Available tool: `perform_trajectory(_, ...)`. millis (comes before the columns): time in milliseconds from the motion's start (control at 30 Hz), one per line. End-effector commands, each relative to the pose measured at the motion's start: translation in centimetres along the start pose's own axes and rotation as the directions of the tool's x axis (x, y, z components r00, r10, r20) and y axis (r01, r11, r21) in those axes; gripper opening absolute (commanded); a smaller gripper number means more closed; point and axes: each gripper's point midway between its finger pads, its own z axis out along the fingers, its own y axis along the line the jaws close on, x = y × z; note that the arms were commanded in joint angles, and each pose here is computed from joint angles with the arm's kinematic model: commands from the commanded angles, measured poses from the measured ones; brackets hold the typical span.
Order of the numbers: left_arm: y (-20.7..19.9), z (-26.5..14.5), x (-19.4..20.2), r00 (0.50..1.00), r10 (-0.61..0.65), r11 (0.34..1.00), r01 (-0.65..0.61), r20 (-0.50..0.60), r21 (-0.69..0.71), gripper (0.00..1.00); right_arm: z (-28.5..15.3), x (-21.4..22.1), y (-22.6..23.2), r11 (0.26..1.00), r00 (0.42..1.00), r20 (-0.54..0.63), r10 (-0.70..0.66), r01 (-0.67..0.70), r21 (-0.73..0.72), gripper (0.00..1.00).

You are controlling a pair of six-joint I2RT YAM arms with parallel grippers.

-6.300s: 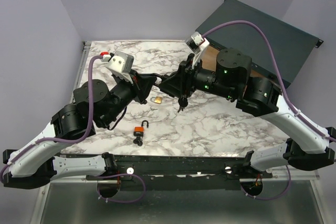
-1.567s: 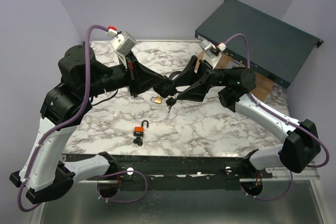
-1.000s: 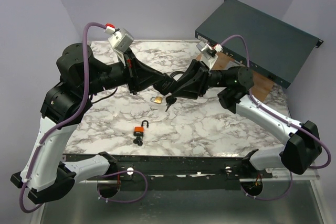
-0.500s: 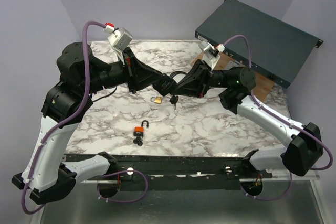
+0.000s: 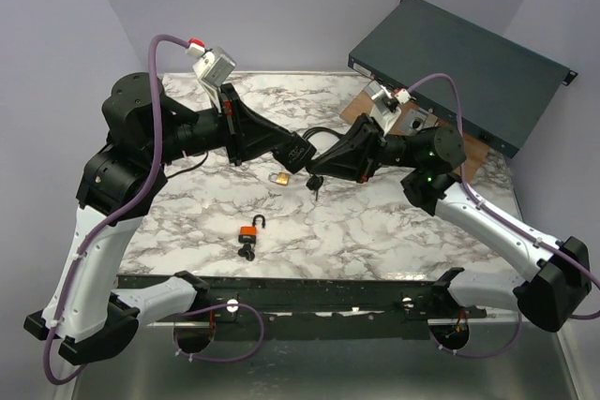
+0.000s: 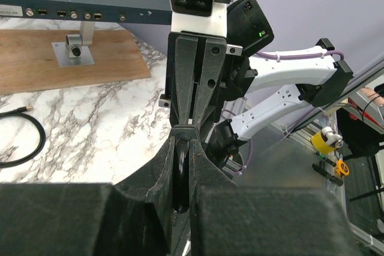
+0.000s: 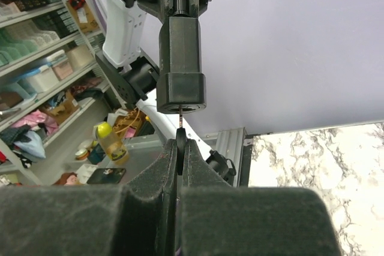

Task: Lock with the key
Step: Lock the lock.

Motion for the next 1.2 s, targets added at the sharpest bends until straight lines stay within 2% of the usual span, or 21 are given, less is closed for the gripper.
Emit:
perform_trajectory(0,-1.3,-1.0,-3.7,0.982,0.12,0.992,-0.123,0.143,0.015,0.0,-1.0,1.8,0.0,0.999,0.999,-0.045,0.013,-0.012,0.04,0.01)
perform_trajectory(433,-0.8,-1.1,-2.7,0.982,0.121,0.992,-0.125,0.144,0.023,0.0,-3.3,5.5,-2.1,0.973,0.992,-0.085,0.089,-0.069,0.219,0.01)
perform_trajectory(667,-2.1,-1.2,-2.4,0.979,0.138,0.982,-0.155,0.152,0.105,0.0,-3.6,6.3,-1.7,0.974,0.989,-0.096,0.112,-0.09,0.207,0.01)
perform_trajectory(833,-2.3,-1.5,-2.2,0.973,0.159,0.977,-0.179,0.164,0.113,0.0,-3.6,6.7,-1.6,0.974,0.986,-0.105,0.13,-0.107,0.201,0.01)
perform_trajectory(1000,-4.4,-2.1,-1.9,0.958,0.213,0.942,-0.253,0.191,0.218,0.0,-3.5,7.1,-0.4,0.983,0.979,-0.131,0.156,-0.14,0.122,0.01)
perform_trajectory(1167,-5.2,-2.6,-1.7,0.949,0.239,0.925,-0.287,0.206,0.25,0.0,-3.6,7.4,-0.5,0.98,0.978,-0.127,0.166,-0.149,0.134,0.01)
